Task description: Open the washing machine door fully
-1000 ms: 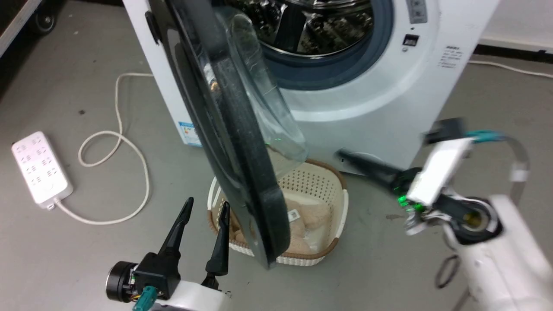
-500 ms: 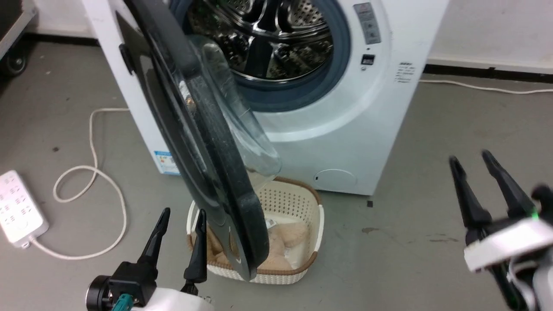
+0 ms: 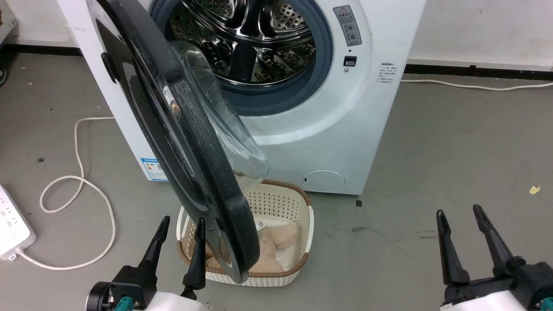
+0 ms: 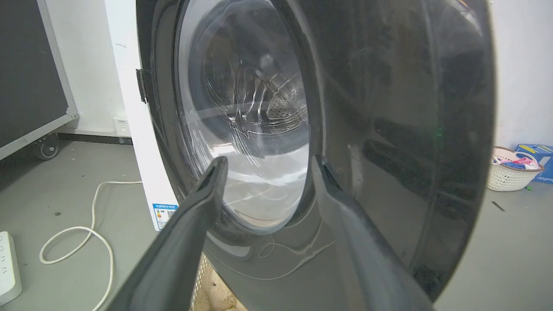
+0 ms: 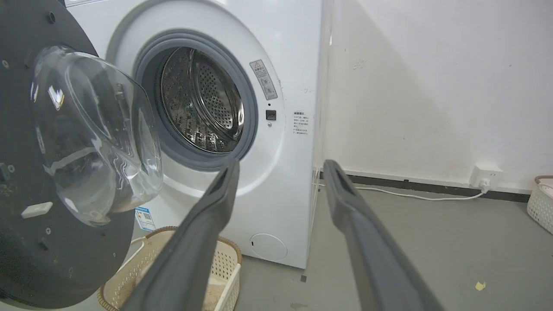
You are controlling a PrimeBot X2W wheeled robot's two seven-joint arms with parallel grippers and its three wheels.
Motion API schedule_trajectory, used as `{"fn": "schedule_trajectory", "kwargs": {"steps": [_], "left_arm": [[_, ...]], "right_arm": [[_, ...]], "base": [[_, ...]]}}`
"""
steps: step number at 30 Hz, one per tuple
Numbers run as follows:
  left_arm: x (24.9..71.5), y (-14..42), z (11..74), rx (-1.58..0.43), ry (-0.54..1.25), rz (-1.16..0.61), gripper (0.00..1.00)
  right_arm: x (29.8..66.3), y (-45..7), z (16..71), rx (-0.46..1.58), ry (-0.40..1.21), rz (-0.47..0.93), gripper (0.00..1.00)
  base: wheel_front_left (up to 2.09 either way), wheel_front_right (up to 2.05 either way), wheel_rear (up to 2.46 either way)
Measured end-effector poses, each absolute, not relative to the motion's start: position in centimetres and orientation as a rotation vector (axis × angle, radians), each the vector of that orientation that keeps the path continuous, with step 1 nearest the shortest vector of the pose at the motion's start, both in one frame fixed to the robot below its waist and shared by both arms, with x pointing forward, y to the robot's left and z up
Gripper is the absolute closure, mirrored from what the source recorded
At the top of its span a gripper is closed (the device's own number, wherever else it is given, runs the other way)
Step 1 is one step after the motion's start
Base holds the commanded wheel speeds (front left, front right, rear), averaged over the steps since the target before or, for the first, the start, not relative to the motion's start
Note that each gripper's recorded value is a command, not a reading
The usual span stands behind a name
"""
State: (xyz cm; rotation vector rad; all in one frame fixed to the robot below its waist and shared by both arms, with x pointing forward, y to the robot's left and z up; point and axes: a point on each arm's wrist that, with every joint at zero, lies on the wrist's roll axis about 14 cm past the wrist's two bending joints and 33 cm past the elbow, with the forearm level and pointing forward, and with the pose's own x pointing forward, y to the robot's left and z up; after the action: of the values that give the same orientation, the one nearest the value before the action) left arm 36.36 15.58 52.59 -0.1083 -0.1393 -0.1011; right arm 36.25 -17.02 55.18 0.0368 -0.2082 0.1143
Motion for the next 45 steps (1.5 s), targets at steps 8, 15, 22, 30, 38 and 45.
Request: {"fn": "schedule_trajectory", "kwargs": {"steps": [8,15,22,30,38,45], "left_arm": [[36.4,15.5,52.1,-0.100,-0.124,-0.103,0.00],[36.3,15.6,52.4,-0.100,-0.134,-0.101,1.00],[36.8,18.2,57.4,-0.184,-0.293,-0.015,1.00],[34.6,20.0,70.0,-0.252,-0.697,0.017,1.00],[30.3,16.2,80.3,-0.175,-1.004,-0.129,1.00],[30.5,9.4,80.0,-0.210,-0.887,-0.356,1.00]], "right_arm": [[36.0,-15.8,54.2,0.063,-0.183,0.141,0.00],[35.9,-15.6,54.2,0.086,-0.185,0.145,0.00],[35.9,-15.5,54.4,0.101,-0.192,0.147,0.00],[35.7,-15.5,55.0,0.110,-0.208,0.146,0.00],[35.7,-15.9,55.1,0.114,-0.213,0.136,0.00],[35.7,-16.1,54.4,0.126,-0.192,0.125,0.00]], "base": [[0.00,0.00,0.00],[0.00,0.00,0.00],[0.00,0.00,0.00],[0.00,0.00,0.00],[0.00,0.00,0.00],[0.00,0.00,0.00]]}}
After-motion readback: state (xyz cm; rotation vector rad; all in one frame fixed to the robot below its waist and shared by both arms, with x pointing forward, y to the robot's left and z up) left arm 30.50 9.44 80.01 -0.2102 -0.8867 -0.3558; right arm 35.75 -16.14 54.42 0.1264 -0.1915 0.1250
